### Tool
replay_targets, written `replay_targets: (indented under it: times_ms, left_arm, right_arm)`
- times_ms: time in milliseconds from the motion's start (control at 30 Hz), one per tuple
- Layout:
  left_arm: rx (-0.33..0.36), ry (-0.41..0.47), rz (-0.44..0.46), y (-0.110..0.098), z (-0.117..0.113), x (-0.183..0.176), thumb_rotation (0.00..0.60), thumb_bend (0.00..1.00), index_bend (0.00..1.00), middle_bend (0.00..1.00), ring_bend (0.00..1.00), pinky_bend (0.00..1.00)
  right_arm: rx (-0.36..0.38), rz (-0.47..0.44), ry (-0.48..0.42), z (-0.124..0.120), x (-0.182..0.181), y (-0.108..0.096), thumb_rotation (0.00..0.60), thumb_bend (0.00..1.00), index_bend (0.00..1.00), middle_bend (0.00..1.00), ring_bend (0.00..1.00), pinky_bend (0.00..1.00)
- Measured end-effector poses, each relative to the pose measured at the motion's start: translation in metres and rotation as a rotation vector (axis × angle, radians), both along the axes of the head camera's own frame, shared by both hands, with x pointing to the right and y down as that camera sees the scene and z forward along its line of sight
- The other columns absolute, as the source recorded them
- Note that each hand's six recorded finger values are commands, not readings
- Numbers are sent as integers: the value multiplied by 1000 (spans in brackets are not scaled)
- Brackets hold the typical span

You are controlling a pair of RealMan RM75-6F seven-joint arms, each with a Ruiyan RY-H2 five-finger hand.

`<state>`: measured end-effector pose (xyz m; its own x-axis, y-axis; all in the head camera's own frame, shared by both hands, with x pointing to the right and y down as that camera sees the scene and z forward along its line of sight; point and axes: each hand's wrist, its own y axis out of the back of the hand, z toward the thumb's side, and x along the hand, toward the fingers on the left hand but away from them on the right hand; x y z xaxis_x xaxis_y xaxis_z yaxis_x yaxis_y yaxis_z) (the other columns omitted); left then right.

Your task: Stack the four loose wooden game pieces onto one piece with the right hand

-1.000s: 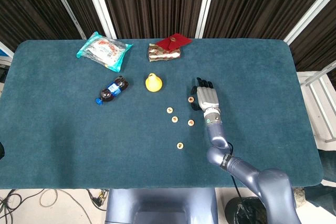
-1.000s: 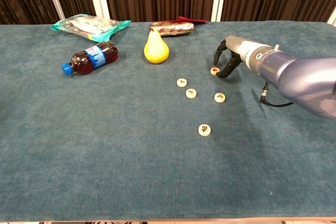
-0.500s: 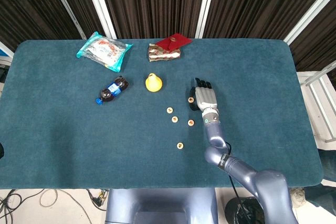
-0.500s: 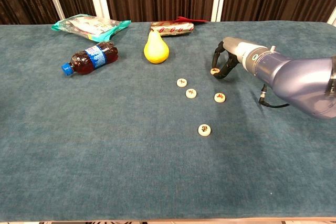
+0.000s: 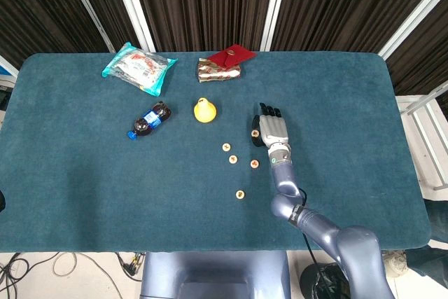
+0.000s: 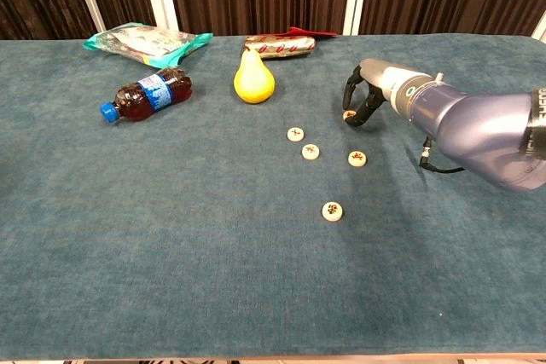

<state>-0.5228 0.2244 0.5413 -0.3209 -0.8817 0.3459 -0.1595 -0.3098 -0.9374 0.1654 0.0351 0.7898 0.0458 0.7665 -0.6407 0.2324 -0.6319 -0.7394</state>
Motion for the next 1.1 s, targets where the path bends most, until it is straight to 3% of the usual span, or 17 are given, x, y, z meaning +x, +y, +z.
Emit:
replay_targets:
  times_ms: [533, 1100]
  left_arm:
    - [0, -8, -4, 0, 0, -1, 600, 613, 70, 0, 0, 0]
    - [0, -5, -6, 1, 0, 0, 600, 613, 70, 0, 0, 0]
  right_arm:
    - [-18, 0, 12, 2, 5, 0, 600, 398, 479, 0, 0, 0]
    - [-19, 11, -7, 1, 3, -1, 600, 398, 552, 0, 0, 0]
